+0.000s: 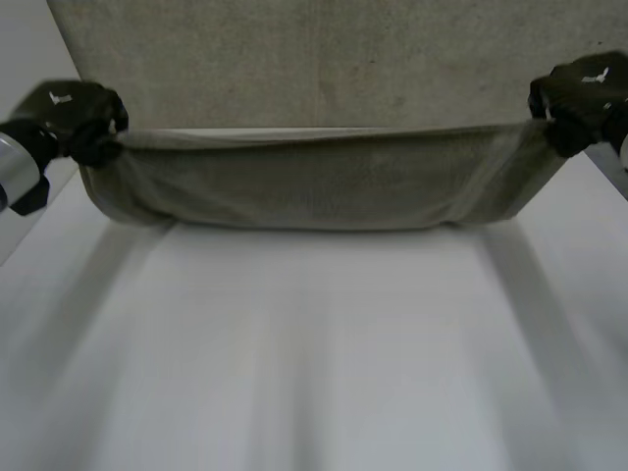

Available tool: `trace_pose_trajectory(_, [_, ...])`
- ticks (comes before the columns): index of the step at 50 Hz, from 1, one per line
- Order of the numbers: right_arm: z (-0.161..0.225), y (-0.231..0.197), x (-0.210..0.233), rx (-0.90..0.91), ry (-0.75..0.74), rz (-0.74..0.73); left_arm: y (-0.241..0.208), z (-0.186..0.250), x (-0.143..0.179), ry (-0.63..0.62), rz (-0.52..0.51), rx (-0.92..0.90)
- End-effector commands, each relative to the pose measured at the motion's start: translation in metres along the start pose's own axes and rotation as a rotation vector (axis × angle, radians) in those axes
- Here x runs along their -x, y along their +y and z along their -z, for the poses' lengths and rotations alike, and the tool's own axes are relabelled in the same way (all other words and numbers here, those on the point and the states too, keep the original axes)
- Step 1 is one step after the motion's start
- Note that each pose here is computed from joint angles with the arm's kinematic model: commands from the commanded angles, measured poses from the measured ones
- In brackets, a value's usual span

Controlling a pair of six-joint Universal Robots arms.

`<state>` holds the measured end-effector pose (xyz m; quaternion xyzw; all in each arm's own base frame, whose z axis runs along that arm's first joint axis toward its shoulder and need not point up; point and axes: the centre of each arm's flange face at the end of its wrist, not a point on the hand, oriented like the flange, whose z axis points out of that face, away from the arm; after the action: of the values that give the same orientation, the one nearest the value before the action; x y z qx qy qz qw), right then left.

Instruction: Fold the towel.

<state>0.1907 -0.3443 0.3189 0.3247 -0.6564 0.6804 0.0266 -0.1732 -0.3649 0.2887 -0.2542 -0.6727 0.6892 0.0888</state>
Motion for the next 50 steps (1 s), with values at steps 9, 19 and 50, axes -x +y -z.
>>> trace_pose_trajectory(9, [0.03,-0.041,-0.017,-0.108,0.002,-0.011,-0.056,0.035,-0.008,-0.021,-0.069,-0.128])
trace_pose_trajectory(19, [0.006,0.012,-0.007,0.054,-0.077,-0.009,0.006,0.016,-0.013,0.02,0.01,0.035])
trace_pose_trajectory(50, [-0.05,0.067,0.035,0.153,-0.162,0.013,0.094,-0.009,-0.026,0.138,-0.123,0.303])
